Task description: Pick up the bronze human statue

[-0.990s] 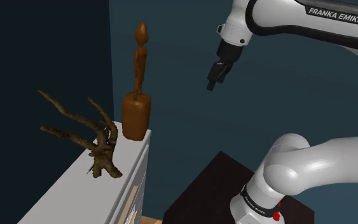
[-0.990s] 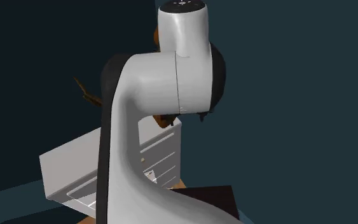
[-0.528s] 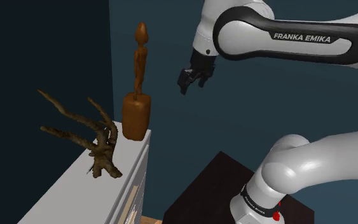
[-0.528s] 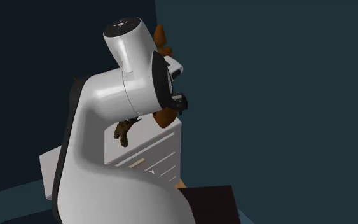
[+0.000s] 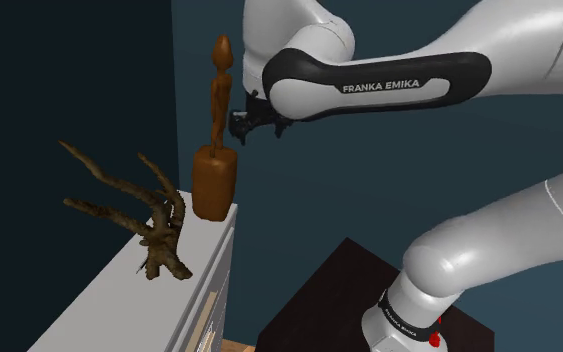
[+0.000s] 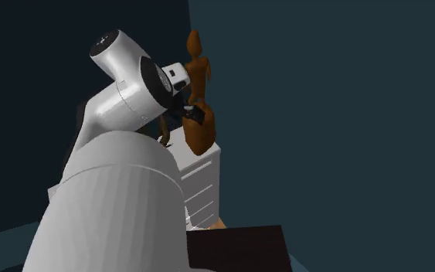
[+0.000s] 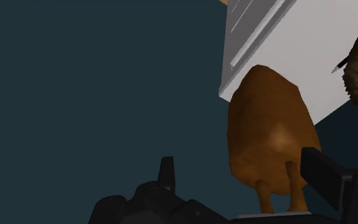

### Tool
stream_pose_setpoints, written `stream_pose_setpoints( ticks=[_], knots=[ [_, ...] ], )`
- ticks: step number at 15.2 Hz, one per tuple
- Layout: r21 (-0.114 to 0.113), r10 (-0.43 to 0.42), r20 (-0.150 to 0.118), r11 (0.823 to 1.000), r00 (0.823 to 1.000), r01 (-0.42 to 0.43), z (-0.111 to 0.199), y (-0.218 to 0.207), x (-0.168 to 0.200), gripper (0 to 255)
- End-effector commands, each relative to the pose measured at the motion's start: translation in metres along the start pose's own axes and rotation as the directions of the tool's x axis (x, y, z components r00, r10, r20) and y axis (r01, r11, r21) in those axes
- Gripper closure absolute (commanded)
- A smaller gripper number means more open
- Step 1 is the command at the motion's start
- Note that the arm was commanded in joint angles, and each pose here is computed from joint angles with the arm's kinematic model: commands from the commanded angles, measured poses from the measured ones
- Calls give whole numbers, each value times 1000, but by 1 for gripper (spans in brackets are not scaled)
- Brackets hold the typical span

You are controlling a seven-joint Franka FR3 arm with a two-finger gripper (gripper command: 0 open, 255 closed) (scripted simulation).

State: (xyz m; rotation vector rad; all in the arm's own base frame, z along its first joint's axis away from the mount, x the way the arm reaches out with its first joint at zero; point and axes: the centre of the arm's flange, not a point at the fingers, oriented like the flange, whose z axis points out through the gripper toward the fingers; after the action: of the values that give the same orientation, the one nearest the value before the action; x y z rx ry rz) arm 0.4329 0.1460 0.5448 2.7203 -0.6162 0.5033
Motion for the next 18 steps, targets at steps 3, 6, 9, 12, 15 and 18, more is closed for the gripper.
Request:
stream_pose_setpoints(
  ticks=[3,6,9,12,15,18],
  knots=[
    [-69,146,-68,986,987,-150,18,-48,26,0],
    [-115,243,-123,960,962,-257,32,-80,51,0],
    [-155,334,-182,919,925,-362,47,-109,80,0],
    [-187,417,-243,866,876,-464,62,-133,112,0],
    [-189,423,-248,861,872,-472,72,-137,111,0],
    [-189,423,-248,861,872,-472,86,-141,104,0]
  ],
)
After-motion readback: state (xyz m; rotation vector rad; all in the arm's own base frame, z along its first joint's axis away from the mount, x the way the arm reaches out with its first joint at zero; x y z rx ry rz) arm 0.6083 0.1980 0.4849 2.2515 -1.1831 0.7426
